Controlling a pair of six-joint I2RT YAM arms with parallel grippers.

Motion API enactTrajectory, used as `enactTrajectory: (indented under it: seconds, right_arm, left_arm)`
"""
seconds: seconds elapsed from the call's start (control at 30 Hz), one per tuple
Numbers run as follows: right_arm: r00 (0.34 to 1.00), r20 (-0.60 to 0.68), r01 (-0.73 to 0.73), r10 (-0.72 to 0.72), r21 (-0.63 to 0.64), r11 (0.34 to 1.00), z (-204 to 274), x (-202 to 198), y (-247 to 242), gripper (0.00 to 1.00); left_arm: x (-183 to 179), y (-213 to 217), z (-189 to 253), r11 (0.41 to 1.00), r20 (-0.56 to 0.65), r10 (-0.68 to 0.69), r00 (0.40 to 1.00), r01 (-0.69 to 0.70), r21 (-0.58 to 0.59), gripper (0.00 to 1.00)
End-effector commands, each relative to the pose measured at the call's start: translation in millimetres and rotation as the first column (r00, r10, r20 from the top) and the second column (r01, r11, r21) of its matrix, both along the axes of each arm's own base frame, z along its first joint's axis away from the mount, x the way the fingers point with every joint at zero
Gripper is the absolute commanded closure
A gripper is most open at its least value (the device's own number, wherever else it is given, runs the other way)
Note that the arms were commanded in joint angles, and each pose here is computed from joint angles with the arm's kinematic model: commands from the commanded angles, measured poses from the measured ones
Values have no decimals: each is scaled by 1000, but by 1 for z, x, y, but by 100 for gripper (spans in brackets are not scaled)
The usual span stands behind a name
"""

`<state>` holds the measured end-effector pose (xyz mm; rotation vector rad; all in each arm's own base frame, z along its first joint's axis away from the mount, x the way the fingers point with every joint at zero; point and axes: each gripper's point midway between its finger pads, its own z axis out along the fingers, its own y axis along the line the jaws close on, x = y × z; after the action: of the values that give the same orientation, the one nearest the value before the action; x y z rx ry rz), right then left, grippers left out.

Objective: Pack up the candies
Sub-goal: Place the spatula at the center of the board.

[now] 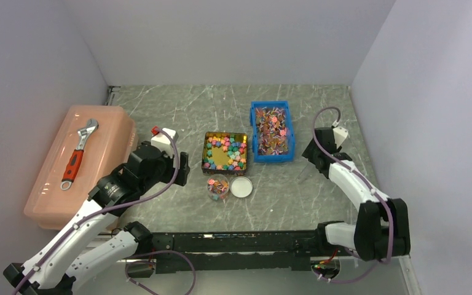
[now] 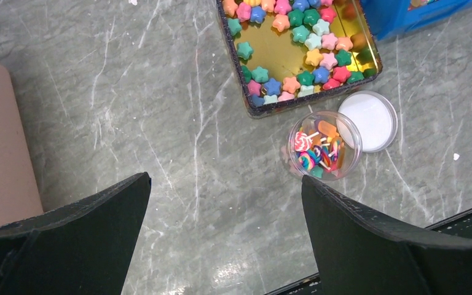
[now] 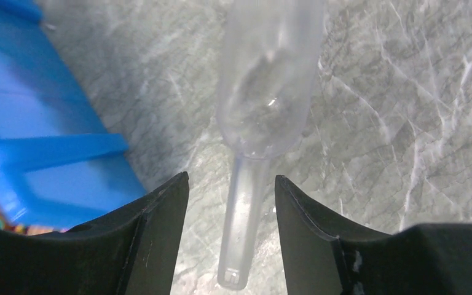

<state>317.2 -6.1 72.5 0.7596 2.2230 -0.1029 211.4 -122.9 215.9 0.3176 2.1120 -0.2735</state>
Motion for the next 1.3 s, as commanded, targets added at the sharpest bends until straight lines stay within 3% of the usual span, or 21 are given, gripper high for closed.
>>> enactTrajectory:
  seconds: [0.0,0.33,0.67,0.87,1.03,1.27]
  right_arm:
    - [991,91,-97,96,10,995,42,4,9,44]
    - [931,142,-350,337,72,934,63,-23,52,53]
    - [787,178,-611,590,101,785,75,-56,126,56]
    - [707,168,-706,687,121,698,68,-70,166,56]
    - [653,132,-757,745,136,639,57,-79,191,63]
    - [619,76,-784,782,123,609,41,-82,213,63]
  left_arm:
    - [0,-7,20,996,1,23,1000,-23,-89,1]
    - [-4,-20,-4,988,-105,32,994,-47,-147,1]
    - [-7,-30,-31,987,-219,29,975,-63,-149,1]
    - [-7,-31,-37,983,-239,49,970,-89,-159,1]
    - [-7,-31,-42,982,-260,61,964,-104,-156,1]
    - [-8,-29,-45,982,-268,75,960,-117,-147,1]
